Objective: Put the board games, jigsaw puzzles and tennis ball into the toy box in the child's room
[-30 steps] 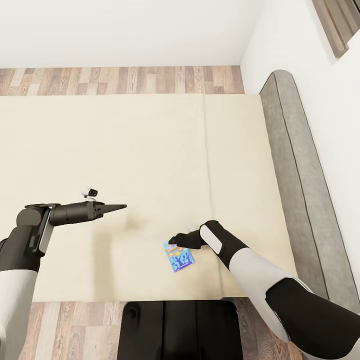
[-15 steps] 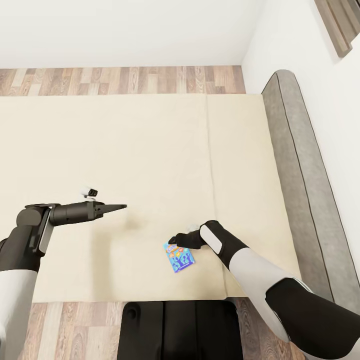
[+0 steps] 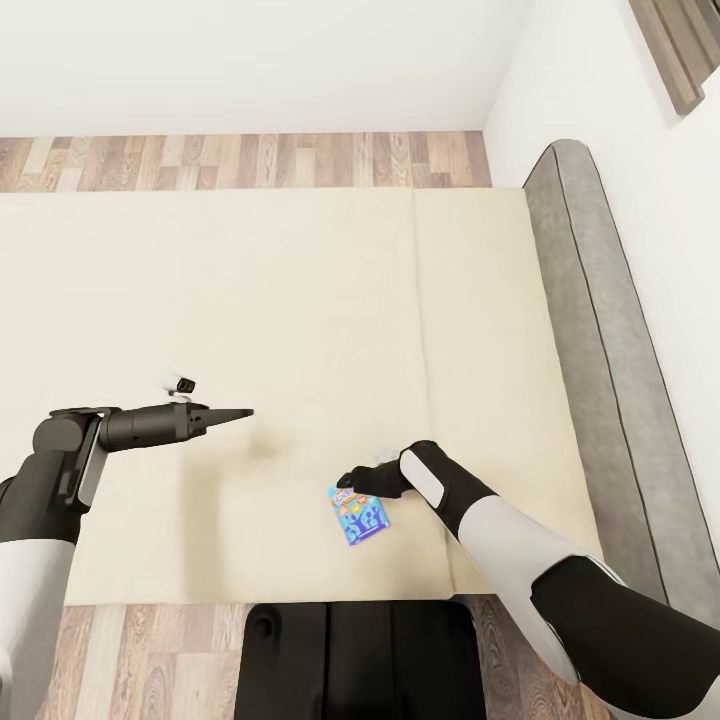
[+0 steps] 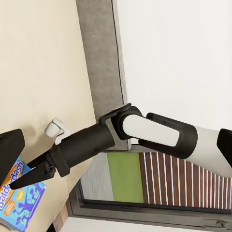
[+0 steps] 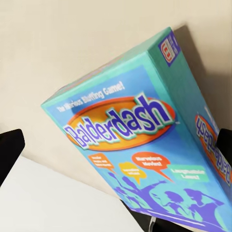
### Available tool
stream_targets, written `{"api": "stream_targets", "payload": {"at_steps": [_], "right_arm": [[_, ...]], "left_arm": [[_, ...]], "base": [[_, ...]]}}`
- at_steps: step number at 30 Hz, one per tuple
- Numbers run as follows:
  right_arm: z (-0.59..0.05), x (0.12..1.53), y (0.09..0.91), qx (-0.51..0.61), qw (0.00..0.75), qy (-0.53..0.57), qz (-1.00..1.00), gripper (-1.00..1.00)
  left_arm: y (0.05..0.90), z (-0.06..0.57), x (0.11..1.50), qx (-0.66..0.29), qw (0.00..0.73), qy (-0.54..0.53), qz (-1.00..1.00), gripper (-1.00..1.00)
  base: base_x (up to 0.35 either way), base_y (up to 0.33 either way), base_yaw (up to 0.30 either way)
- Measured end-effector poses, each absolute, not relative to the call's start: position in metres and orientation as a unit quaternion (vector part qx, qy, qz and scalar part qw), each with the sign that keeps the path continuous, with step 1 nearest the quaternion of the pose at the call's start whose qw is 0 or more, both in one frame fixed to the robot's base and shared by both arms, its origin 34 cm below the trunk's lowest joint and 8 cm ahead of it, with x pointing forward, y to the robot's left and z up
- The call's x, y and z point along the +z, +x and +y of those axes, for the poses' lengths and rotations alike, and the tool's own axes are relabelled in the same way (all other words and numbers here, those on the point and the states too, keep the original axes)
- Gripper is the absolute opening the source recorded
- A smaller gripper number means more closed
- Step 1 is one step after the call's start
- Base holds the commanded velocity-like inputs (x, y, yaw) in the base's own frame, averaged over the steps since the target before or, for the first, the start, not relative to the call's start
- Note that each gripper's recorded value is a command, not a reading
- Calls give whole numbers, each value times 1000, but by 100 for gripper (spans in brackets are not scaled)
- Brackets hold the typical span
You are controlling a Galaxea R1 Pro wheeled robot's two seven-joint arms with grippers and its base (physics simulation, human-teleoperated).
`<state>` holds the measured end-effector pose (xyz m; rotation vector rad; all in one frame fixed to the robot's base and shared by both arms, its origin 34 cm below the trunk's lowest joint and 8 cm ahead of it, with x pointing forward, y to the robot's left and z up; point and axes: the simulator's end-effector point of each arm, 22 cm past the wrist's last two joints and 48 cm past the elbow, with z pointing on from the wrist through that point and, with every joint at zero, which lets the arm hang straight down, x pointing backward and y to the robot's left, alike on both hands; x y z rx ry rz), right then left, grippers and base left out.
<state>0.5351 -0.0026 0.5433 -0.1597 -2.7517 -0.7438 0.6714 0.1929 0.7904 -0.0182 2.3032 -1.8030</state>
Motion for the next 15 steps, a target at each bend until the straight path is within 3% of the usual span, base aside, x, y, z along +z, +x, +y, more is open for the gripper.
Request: {"api": "stream_targets", "payload": {"at_steps": [15], "right_arm": [[-3, 542, 537, -257, 138, -57, -955, 100]], "left_arm": [[671, 193, 790, -613, 108, -6, 783, 100]], "base": [[0, 0, 0]]}}
